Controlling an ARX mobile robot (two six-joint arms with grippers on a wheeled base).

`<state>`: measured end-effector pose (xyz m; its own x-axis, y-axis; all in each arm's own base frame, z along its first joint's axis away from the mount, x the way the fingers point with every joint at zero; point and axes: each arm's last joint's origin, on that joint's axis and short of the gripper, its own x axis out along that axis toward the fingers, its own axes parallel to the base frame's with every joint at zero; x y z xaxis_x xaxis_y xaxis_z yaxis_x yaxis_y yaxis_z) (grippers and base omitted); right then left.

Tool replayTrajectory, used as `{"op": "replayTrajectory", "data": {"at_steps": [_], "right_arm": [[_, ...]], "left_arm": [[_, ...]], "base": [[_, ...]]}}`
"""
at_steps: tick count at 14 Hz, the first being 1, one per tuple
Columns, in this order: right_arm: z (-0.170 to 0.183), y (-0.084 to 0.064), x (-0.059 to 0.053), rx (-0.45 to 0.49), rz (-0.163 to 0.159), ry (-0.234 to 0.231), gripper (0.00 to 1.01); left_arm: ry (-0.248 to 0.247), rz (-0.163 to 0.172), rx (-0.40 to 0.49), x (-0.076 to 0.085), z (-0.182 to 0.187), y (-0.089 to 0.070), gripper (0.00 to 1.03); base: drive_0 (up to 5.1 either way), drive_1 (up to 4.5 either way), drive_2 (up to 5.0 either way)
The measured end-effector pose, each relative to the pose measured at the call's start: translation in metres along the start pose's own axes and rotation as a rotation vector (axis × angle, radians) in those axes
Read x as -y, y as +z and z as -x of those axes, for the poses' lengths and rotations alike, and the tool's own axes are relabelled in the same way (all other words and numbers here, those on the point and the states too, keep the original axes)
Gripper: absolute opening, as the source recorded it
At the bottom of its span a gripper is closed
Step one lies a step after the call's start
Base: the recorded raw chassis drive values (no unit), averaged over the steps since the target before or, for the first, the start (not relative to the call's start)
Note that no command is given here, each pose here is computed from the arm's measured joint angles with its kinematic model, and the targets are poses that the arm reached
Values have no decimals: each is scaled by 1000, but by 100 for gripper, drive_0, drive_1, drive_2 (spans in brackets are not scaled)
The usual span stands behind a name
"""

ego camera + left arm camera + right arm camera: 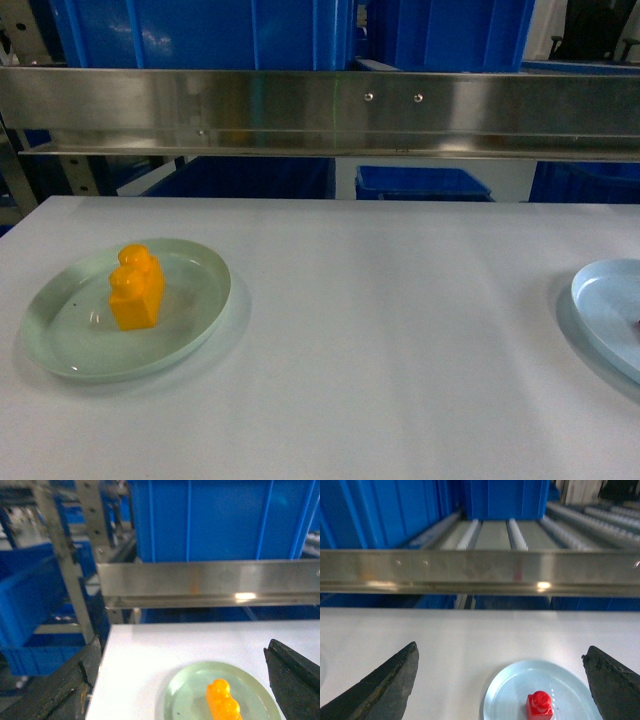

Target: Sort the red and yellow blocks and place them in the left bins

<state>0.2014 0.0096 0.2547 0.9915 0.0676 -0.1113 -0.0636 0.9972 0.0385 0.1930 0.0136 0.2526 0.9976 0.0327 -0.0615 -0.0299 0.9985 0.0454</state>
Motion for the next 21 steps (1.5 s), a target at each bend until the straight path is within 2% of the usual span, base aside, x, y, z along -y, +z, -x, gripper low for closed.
{"op": "replayTrajectory", "data": {"at_steps": [1, 2, 3, 4, 5, 6, 7, 12, 15, 16, 17, 18, 19, 21], "right_arm": [[-33, 2, 2, -103, -27, -3, 98], [-67, -6, 4, -207, -56, -10, 98], [-97, -20, 6, -261, -52, -50, 98], [-120, -39, 12, -298, -29, -100, 98], [-139, -85, 28, -395, 11, -174, 98], [-134, -95, 31, -309, 73, -176, 98], [-134, -94, 30, -311, 80, -172, 98], [-134, -94, 29, -311, 84, -168, 98], [-139, -103, 38, -377, 73, -180, 98], [-148, -111, 48, -437, 57, -187, 98], [-155, -130, 74, -530, 24, -234, 98], [-158, -139, 92, -578, -20, -196, 98], [-162, -148, 80, -608, -33, -131, 98], [-163, -149, 77, -613, -31, -126, 79]], "left_arm": [[-66, 20, -131, 8, -30, -1, 98], [-104, 23, -225, 16, -55, -11, 98], [-111, 8, -278, 24, -76, -23, 98], [-113, 0, -330, 30, -91, -37, 98], [-98, -11, -428, 34, -103, -65, 98], [-14, 5, -358, 21, -107, -84, 98], [1, 9, -339, 17, -102, -90, 98], [-10, 8, -334, 19, -102, -90, 98], [-4, 8, -334, 18, -102, -90, 98], [-5, 8, -334, 18, -102, -90, 98], [-4, 8, -335, 18, -102, -90, 98], [-6, 8, -334, 18, -102, -90, 98], [-4, 8, -334, 18, -102, -90, 98], [-5, 8, -334, 18, -102, -90, 98]], "base": [[0, 0, 0], [0, 0, 0], [0, 0, 0], [0, 0, 0], [0, 0, 0], [0, 0, 0], [0, 0, 0], [0, 0, 0], [0, 0, 0], [0, 0, 0], [0, 0, 0], [0, 0, 0], [0, 0, 0], [0, 0, 0]]}}
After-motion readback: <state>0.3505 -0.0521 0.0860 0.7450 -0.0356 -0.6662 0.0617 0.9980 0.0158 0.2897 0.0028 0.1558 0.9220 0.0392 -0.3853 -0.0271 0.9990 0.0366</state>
